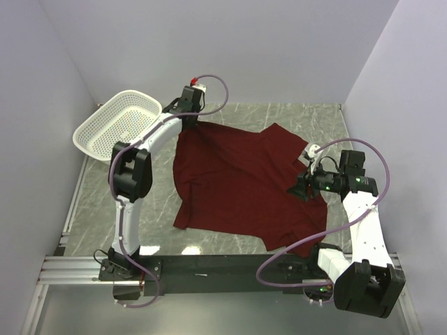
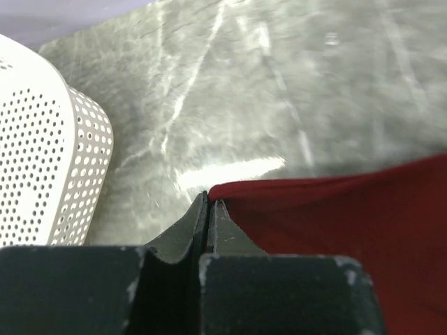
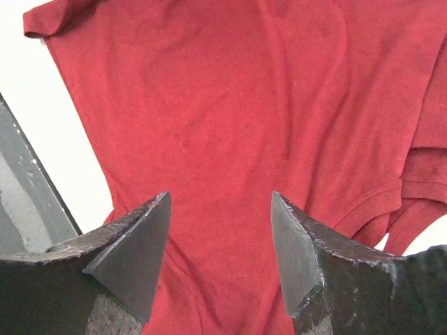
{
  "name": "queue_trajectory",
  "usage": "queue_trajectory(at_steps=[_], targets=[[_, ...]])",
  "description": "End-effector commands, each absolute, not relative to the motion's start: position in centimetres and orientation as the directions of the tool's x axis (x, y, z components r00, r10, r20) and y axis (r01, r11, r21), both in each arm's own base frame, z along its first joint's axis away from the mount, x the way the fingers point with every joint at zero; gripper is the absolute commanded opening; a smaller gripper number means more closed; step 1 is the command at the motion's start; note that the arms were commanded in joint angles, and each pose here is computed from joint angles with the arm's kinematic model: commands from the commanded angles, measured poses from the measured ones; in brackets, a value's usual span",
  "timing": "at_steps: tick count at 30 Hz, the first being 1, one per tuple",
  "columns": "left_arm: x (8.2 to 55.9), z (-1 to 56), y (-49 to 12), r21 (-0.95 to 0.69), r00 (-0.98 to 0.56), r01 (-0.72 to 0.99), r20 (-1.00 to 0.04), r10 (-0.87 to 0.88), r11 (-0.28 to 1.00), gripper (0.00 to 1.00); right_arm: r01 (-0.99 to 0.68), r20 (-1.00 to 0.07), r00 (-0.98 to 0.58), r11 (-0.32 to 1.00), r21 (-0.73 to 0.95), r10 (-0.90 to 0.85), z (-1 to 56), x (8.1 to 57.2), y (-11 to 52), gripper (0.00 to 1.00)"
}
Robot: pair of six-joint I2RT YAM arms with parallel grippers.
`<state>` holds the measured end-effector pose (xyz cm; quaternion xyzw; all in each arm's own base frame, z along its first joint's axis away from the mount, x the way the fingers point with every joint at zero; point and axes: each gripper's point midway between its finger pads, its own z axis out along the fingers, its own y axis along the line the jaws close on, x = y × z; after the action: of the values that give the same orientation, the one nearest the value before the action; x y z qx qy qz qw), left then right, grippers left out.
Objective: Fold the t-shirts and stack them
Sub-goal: Flatten the tshirt out
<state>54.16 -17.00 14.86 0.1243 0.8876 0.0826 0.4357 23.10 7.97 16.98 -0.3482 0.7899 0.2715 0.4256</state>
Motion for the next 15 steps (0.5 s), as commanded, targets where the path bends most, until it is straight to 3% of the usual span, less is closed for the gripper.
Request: queue_trajectory(at_steps=[1, 7, 9, 10, 13, 15], targets=[[57.7, 16.2, -16.0, 0.261, -0.519, 0.054, -0.817, 0.251, 0.964, 0.00, -0.778, -0.867, -0.383, 0.618, 0.117, -0.318, 17.0, 23.3, 7.7, 0.66], [60.8, 14.5, -15.7, 0.255, -0.546, 0.048, -0.803, 0.240, 0.966, 0.06, -0.738, -0.861, -0.404, 0.667, 0.106, -0.310, 16.8, 24.4, 7.0, 0.66], [61.1, 13.2, -15.8, 0.263, -0.560, 0.050, -0.792, 0.245, 0.964, 0.19, -0.671, -0.861, -0.428, 0.735, 0.099, -0.275, 16.9, 25.9, 6.0, 0.66], [61.1, 13.0, -15.8, 0.238, -0.562, 0.024, -0.800, 0.210, 0.971, 0.38, -0.627, -0.858, -0.462, 0.767, 0.135, -0.225, 17.1, 26.4, 5.8, 0.66], [60.9, 14.5, -16.3, 0.195, -0.545, 0.026, -0.820, 0.177, 0.980, 0.50, -0.486, -0.867, -0.475, 0.867, 0.114, -0.152, 17.8, 29.7, 3.7, 0.66], [60.4, 18.4, -16.9, 0.118, -0.490, 0.024, -0.864, 0.115, 0.993, 0.64, -0.373, -0.861, -0.503, 0.917, 0.140, -0.073, 18.3, 32.3, 2.2, 0.66]])
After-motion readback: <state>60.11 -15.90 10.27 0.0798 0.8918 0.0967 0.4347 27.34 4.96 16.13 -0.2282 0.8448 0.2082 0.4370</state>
